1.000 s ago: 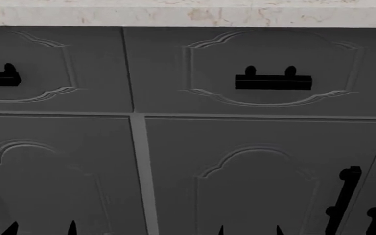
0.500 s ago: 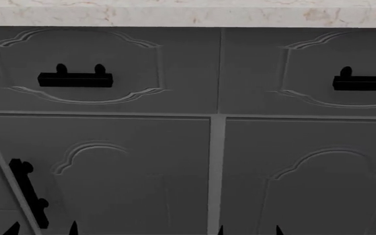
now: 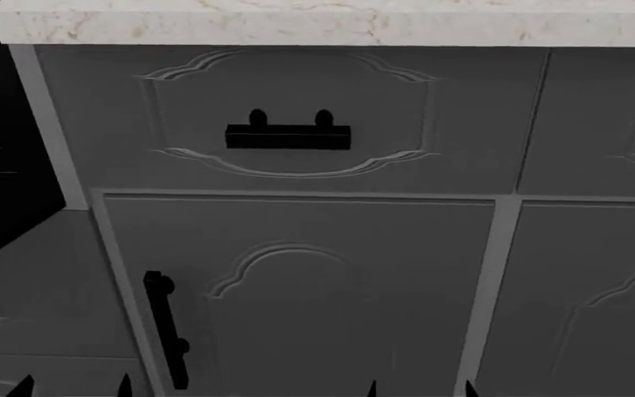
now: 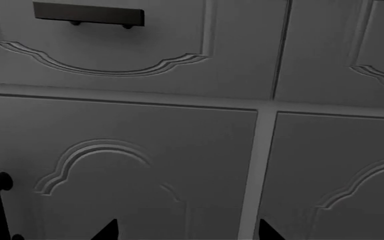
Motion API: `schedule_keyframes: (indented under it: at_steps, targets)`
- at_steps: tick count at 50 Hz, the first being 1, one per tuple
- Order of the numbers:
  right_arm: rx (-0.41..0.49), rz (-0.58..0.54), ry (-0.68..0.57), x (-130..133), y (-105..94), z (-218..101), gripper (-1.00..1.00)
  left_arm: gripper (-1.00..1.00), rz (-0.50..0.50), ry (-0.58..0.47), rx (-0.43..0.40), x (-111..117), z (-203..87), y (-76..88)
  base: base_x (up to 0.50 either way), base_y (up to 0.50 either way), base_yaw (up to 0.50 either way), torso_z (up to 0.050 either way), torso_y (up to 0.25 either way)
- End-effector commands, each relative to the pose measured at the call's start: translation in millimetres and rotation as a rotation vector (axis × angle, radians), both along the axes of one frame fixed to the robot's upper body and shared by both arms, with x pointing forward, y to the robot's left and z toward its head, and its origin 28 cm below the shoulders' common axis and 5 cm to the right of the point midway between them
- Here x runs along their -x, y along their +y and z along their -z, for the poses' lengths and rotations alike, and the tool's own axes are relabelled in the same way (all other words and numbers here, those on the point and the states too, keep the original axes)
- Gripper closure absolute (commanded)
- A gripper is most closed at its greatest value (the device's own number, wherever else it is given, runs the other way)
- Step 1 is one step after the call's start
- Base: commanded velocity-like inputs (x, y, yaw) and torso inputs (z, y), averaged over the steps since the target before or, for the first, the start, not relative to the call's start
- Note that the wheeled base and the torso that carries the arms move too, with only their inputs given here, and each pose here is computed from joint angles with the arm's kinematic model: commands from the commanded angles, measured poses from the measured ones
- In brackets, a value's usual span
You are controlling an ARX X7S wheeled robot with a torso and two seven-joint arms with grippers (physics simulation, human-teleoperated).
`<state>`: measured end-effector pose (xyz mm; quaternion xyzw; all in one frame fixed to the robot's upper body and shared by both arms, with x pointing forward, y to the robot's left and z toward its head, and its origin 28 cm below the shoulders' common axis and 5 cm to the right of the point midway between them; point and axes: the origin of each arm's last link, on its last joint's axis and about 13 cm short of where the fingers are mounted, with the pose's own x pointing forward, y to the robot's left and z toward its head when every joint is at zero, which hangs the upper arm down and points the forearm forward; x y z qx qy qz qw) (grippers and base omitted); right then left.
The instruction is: Close the oven door
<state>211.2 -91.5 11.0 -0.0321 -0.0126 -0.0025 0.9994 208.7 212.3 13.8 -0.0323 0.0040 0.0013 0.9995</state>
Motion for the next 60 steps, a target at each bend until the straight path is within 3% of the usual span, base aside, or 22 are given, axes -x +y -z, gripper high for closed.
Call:
schedule_keyframes:
  at_steps: [1, 60]
  targets:
    - [-0.003, 0.0, 0.004, -0.4, -0.3, 0.7, -1.0, -1.0, 0.0, -0.004, -0.006, 0.5, -0.3, -0.5, 0.0, 0.5, 0.0, 0.0, 0.0]
    - [-0.005, -0.004, 0.005, -0.5, 0.5, 0.5, -1.0, -1.0, -0.004, -0.002, -0.009, 0.0, 0.1, 0.1, 0.0, 0.5, 0.0, 0.0, 0.0]
